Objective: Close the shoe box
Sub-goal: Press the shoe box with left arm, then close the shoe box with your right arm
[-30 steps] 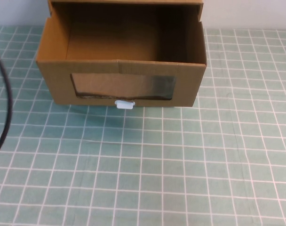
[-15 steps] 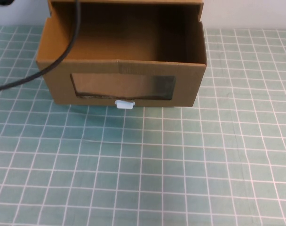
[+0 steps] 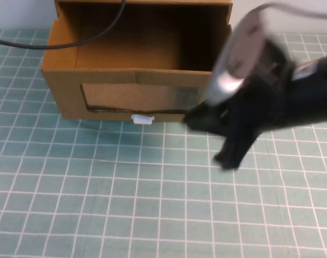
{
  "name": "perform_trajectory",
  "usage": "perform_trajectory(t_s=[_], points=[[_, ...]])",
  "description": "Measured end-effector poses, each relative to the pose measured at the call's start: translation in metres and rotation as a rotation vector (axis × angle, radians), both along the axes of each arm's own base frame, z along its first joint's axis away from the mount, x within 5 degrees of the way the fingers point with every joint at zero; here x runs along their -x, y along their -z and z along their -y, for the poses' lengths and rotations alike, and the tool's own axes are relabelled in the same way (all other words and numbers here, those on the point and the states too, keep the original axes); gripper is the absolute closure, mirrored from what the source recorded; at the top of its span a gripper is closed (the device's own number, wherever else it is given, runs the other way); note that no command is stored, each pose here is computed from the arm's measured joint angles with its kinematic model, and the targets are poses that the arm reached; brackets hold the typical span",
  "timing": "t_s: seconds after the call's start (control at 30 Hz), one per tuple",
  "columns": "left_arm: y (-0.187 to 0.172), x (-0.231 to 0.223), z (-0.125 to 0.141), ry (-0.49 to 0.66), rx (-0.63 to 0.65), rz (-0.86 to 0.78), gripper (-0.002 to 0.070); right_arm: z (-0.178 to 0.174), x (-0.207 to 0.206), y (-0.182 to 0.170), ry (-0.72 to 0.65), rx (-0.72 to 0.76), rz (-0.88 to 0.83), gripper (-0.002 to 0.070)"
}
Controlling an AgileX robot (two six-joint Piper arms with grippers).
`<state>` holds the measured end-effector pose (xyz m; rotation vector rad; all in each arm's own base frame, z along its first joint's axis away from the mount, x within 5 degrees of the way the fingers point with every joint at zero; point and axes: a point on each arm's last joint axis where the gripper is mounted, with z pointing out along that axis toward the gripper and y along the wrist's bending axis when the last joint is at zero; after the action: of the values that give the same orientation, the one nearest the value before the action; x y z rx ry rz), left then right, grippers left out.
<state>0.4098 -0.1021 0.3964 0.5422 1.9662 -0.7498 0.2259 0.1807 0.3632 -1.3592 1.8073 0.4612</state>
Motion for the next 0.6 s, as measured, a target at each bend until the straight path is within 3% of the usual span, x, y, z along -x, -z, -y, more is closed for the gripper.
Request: perform_trajectory(t_s=[0.13,0.23,0.6], points=[[0.017,-0.016,0.01,0.003,0.018,-0.063,0.0679,-0.044,0.014,0.029,-0.188,0.07,0.021,0.069],[0.017,-0.017,0.017,0.012,0.026,-0.067,0.0679,-0.066,0.023,0.058,-0.234,0.1,0.065,0.069],[0.018,-0.017,0.019,0.018,0.024,-0.069,0.0679,-0.091,-0.018,0.12,-0.025,0.105,0.196,0.069]])
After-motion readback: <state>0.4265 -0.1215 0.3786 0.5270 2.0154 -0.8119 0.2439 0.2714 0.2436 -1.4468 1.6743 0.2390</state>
